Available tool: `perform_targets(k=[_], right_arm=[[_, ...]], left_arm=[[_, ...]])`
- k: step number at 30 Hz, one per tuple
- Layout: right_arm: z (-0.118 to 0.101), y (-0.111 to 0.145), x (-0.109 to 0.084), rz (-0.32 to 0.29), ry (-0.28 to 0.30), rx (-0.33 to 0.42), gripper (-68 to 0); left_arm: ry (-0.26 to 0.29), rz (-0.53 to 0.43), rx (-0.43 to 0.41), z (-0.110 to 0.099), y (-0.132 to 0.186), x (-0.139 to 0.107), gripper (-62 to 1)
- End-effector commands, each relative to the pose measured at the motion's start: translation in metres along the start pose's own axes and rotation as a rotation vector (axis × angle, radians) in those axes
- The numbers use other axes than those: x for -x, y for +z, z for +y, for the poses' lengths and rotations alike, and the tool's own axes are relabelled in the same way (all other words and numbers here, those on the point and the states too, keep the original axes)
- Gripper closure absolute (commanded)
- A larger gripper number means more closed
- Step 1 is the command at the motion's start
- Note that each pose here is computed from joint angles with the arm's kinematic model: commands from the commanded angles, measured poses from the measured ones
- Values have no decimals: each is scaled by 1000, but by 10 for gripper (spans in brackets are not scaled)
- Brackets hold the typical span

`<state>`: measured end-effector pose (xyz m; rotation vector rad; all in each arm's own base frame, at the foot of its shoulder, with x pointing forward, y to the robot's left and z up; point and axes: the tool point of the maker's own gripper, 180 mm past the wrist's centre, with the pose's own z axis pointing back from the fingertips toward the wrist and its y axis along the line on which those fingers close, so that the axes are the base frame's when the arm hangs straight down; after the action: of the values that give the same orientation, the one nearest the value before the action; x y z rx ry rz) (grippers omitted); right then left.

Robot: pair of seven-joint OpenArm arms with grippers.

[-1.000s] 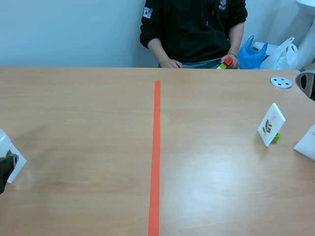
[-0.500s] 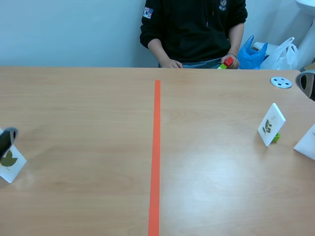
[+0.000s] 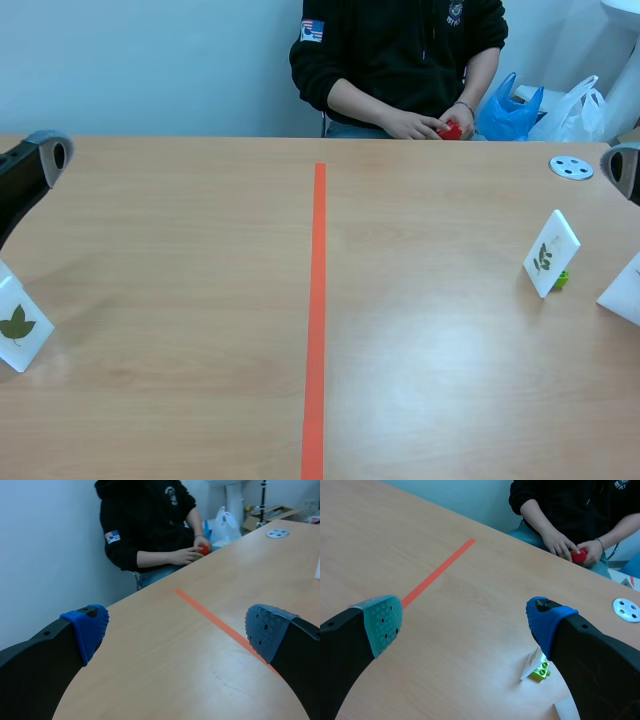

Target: Sort the leaf by its shape. The table is split by an orange tape line. A compound leaf with several leaflets goes to the left side, a simple leaf with one blade goes to the right side. Return to the home posture when a red brick is placed on the table.

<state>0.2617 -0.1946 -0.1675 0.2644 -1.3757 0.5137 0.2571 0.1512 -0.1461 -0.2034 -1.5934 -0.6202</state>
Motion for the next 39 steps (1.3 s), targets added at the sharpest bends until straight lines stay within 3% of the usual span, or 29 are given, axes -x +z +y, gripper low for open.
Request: perform_targets(k=[1, 6, 39], right_arm=[[-3, 0, -9, -33, 9, 2, -506], [-3, 0, -9, -33, 9, 2, -506], [-3, 0, -9, -31, 9, 2, -506]], left_arm=[[20, -5, 11, -2, 1, 1, -587], [27, -17, 72, -14, 0, -4, -587], [28, -25, 70, -15, 0, -6, -587]])
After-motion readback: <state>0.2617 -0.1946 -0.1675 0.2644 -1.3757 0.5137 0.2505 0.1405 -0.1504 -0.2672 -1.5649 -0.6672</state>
